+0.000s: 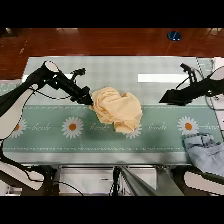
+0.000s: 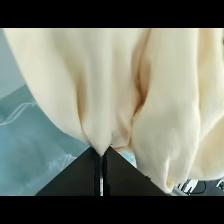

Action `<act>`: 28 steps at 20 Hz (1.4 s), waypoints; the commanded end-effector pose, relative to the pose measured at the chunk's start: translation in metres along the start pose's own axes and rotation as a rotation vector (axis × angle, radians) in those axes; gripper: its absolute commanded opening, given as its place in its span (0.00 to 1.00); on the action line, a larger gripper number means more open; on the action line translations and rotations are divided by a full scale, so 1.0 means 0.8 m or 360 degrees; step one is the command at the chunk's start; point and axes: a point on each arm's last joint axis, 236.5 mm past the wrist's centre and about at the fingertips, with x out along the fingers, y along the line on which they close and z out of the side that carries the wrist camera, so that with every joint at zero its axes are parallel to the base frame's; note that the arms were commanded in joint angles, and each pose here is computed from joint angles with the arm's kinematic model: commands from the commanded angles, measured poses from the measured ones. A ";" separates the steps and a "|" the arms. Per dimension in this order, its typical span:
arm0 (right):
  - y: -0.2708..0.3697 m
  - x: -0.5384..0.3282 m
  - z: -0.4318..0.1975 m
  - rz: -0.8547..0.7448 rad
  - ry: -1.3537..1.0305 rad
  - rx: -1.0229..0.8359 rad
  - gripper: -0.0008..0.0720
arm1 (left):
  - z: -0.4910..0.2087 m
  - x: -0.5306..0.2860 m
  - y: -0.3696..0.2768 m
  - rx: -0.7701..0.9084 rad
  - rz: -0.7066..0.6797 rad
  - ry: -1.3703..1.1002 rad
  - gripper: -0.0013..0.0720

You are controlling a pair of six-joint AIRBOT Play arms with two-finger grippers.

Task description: Fold the shirts.

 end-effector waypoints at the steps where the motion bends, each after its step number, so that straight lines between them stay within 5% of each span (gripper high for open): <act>1: 0.034 0.061 -0.034 0.0344 0.0100 0.0117 0.82 | -0.004 -0.005 -0.011 0.0022 -0.0037 0.0013 0.06; 8: 0.095 0.153 -0.043 0.0397 0.0109 0.0106 0.76 | -0.005 -0.006 -0.019 0.0062 -0.0084 0.0018 0.06; 10: 0.118 0.167 -0.031 0.0477 0.0052 0.0172 0.48 | 0.000 -0.009 -0.040 0.0090 -0.0187 -0.0017 0.06; 11: 0.131 0.166 -0.024 0.0536 0.0019 0.0177 0.19 | 0.002 -0.012 -0.051 0.0125 -0.0231 -0.0044 0.06; 12: 0.147 0.158 -0.017 0.0628 -0.0009 0.0201 0.04 | 0.006 -0.020 -0.061 0.0155 -0.0253 -0.0075 0.06; 15: 0.198 0.083 0.012 0.0900 -0.0151 0.0051 0.04 | 0.013 -0.066 -0.097 0.0301 -0.0249 -0.0192 0.06; 20: 0.270 -0.130 0.056 0.0990 -0.0691 -0.0326 0.04 | 0.012 -0.216 -0.197 0.0685 -0.0098 -0.0670 0.06; 28: 0.382 -0.445 -0.010 0.0873 -0.1562 -0.0774 0.04 | -0.164 -0.414 -0.390 0.1234 0.0256 -0.1505 0.06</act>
